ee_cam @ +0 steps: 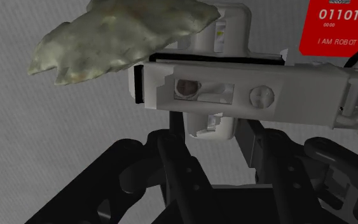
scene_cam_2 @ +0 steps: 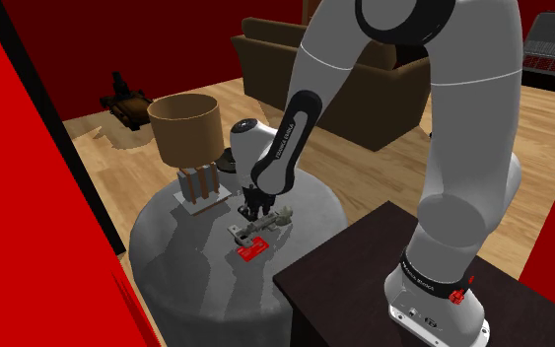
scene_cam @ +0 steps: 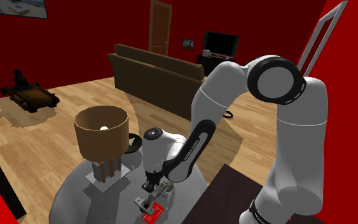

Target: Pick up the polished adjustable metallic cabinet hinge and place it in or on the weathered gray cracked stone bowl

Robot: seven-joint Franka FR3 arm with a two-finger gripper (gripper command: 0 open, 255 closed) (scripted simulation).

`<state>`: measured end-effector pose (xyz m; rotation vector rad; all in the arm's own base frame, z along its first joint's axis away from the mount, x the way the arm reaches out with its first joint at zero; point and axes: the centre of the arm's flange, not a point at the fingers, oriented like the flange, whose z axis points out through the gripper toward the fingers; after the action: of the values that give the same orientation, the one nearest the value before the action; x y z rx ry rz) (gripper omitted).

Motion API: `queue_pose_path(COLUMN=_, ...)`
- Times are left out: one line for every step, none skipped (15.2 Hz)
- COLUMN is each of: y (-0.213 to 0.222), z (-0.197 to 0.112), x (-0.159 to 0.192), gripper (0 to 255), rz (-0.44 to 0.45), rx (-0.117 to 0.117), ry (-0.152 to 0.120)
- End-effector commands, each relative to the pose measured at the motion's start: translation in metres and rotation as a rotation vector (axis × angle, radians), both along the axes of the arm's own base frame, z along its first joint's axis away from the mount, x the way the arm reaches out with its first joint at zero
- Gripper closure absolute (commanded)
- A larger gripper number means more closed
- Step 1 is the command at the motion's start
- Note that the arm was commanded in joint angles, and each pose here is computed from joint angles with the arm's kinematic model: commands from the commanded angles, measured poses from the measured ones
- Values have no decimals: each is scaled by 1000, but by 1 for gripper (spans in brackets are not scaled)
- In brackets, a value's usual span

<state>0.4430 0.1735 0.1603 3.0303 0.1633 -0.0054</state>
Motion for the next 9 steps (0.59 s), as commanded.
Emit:
queue_pose_path(y=-6, z=-2, x=-1, gripper=255, rz=-9, rx=-1, ry=2)
queue_pose_path(y=-6, z=3, x=-1, gripper=255, rz=-9, rx=-1, ry=2)
queue_pose_path(y=-6, z=8, x=-1, gripper=255, rz=-9, rx=-1, ry=2)
queue_pose_path(y=-6, z=13, x=-1, gripper=255, rz=-9, rx=-1, ry=2)
queue_pose_path(y=-6, z=19, x=-1, gripper=255, rz=-9, rx=-1, ry=2)
queue_pose_path(y=-6, z=24, x=-1, gripper=255, rz=-9, rx=-1, ry=2)
queue_pose_path(y=-6, z=29, x=-1, gripper=255, rz=-9, rx=-1, ry=2)
queue_pose_path(y=-6, z=34, x=-1, gripper=255, rz=-9, rx=-1, ry=2)
queue_pose_path(y=-6, z=40, x=-1, gripper=255, rz=-9, rx=-1, ry=2)
